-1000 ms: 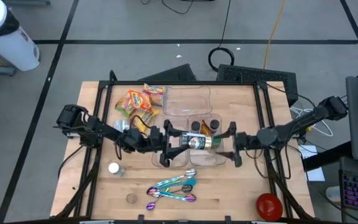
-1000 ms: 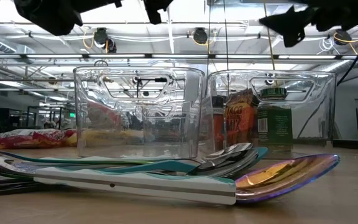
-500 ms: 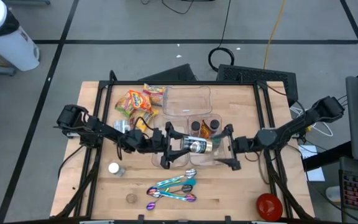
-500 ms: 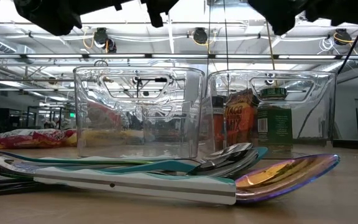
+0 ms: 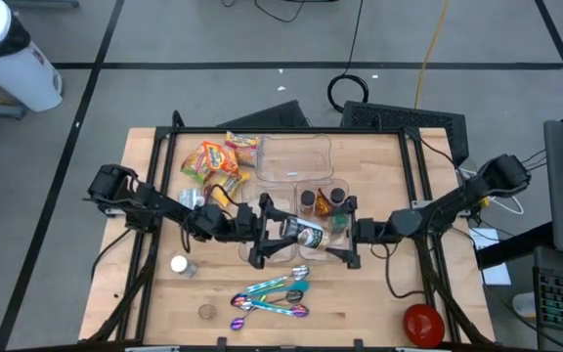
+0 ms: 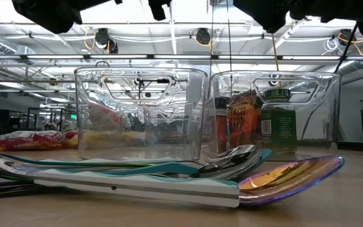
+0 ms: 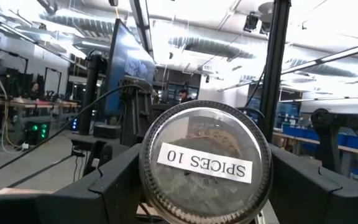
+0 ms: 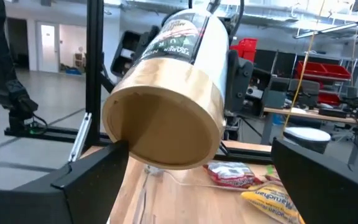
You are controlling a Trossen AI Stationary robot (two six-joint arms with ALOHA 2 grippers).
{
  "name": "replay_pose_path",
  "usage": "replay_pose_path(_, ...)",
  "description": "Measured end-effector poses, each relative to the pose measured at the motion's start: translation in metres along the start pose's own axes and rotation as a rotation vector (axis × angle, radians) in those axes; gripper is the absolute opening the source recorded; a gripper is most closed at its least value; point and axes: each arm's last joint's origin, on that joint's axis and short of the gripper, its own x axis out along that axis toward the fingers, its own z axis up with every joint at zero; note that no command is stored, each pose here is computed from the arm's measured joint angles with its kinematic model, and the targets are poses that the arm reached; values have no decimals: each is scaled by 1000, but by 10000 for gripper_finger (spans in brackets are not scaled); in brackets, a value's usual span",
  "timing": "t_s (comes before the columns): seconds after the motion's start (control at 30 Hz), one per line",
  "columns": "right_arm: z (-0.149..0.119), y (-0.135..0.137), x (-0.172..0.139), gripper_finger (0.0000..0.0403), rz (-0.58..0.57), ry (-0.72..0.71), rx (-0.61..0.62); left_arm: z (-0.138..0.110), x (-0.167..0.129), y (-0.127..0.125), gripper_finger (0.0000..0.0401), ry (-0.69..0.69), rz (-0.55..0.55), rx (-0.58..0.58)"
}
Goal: Pick & Place Food Item
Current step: Put the gold seasoning bottle into the bottom right transparent bin
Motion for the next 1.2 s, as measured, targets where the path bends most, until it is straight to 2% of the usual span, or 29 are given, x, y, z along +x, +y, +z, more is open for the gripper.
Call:
replay_pose_path(0.2, 0, 6, -2, 391, 21, 16, -10, 2, 0, 0, 280, -28, 0, 34)
replay_pose_path(0.37, 5, 7, -2, 391, 22, -23, 0, 4, 0, 3, 280, -51, 69, 58)
replay_pose_path(0.87, 10, -4, 1, 387, -31, -85, -43, 7, 3, 3, 280, -60, 35, 51)
replay_pose_path(1.0, 10, -5, 1, 357, -32, -85, -43, 6, 3, 3, 280, -57, 36, 52)
replay_pose_path(1.2, 11, -5, 1, 271, -30, -96, -36, 6, 3, 3, 280, -52, 36, 53)
